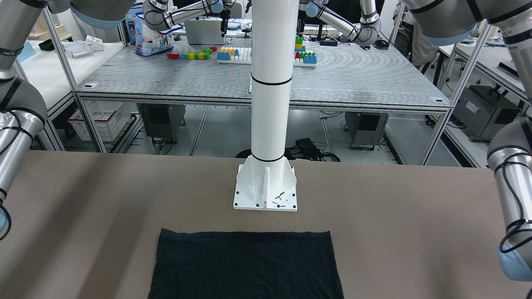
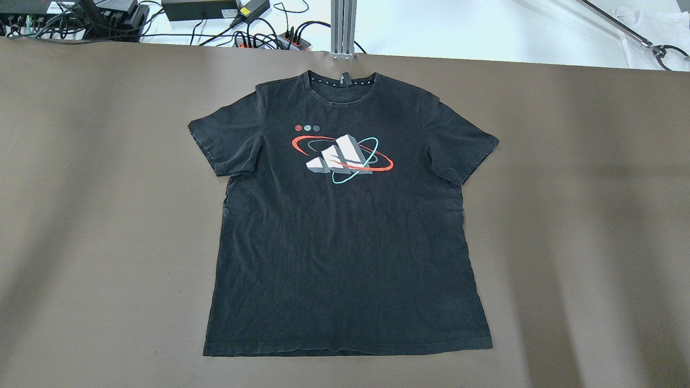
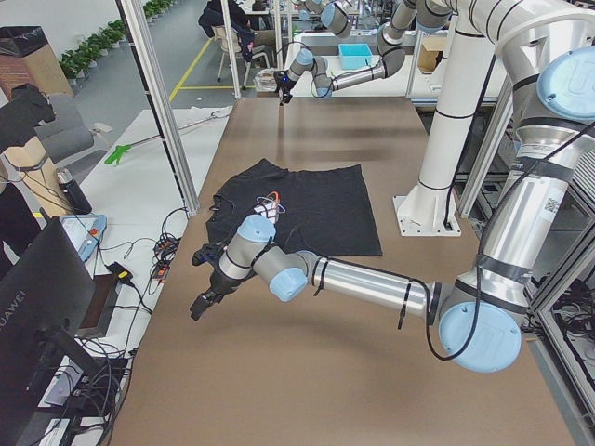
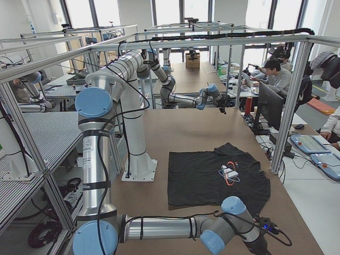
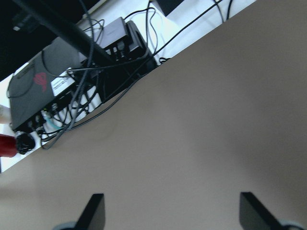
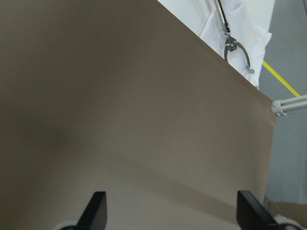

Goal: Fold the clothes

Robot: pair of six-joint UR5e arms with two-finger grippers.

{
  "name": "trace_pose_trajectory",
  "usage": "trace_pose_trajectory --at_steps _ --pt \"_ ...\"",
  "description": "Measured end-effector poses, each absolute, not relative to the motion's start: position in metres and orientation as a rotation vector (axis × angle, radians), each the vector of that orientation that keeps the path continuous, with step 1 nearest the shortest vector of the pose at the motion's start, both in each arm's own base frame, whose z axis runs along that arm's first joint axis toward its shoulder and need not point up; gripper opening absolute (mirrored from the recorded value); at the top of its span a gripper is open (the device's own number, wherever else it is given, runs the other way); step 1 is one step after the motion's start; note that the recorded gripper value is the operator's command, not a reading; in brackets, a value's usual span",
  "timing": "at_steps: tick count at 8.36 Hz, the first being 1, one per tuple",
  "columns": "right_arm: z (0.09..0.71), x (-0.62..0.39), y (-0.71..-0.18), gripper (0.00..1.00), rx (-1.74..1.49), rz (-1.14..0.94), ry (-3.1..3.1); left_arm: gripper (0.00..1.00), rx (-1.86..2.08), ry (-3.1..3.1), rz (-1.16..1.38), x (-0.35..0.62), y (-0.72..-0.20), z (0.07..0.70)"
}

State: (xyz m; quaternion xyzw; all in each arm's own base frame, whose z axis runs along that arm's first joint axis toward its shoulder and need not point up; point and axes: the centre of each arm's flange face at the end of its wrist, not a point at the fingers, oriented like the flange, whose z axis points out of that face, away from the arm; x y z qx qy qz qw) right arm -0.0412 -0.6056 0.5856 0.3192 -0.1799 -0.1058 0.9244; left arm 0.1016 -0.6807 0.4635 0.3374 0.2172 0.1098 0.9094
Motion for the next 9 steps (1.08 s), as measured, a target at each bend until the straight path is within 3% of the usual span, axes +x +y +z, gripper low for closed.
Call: trace_pose_trajectory --at_steps 4,8,9 --pt "0.495 -0.207 -0.641 0.94 0.616 -0.009 -0.638 1.0 0.652 0.645 0.153 0.234 -0.702 0.436" --pt "0.469 -0.247 -0.64 0.94 0.599 0.029 -0.697 0.99 0.62 0.791 0.096 0.338 -0.703 0.433" --pt "0.469 -0.252 -0.639 0.94 0.598 0.025 -0.697 0.87 0.609 0.803 0.108 0.355 -0.697 0.434"
